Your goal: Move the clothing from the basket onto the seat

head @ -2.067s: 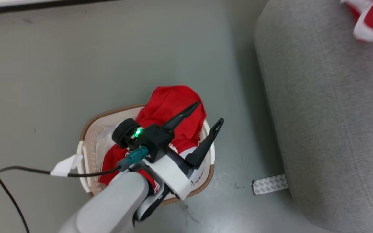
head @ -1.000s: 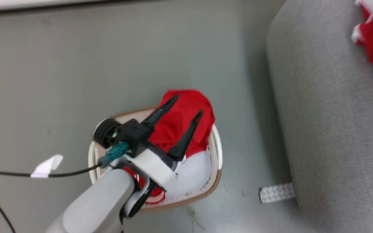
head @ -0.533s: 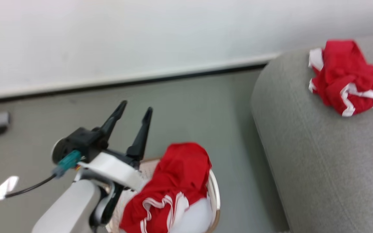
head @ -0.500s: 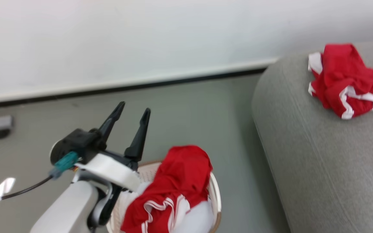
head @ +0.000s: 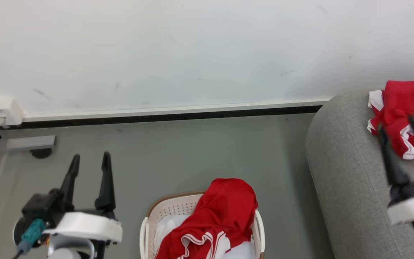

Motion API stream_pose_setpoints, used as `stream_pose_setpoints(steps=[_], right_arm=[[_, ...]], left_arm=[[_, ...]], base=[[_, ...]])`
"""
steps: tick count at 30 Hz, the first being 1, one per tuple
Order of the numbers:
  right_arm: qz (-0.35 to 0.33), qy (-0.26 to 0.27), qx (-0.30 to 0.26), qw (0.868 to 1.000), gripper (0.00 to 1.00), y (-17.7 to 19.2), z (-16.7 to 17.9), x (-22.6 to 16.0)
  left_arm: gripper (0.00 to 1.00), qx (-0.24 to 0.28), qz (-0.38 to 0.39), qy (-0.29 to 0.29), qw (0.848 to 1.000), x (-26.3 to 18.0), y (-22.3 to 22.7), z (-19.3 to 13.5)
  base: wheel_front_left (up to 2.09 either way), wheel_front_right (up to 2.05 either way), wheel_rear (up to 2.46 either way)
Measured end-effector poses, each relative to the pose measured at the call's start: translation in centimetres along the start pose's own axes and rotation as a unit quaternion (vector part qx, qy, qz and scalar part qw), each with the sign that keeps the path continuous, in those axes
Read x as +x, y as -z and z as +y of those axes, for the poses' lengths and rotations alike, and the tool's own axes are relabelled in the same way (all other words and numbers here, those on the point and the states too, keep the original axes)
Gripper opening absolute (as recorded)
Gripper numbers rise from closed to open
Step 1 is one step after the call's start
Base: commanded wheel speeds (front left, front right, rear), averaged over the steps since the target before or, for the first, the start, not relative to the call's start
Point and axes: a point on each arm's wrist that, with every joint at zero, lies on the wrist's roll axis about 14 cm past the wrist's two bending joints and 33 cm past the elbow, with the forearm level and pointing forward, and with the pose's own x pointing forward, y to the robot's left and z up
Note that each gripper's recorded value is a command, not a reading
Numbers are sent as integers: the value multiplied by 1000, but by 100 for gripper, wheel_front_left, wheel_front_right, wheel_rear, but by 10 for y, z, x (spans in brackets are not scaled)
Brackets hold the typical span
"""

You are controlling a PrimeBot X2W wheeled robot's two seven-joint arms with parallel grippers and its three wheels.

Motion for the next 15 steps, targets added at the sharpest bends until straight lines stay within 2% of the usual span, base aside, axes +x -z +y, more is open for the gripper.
stream_pose_setpoints(steps=[6,15], right_arm=[[4,15,44,999,100,19,27,-24],[40,31,72,996,100,52,51,-39]], left_arm=[[100,-6,7,-44,999,-19,9,19],[100,-18,41,-55,998,-37,36,22]], base=[[0,0,0],[0,0,0]])
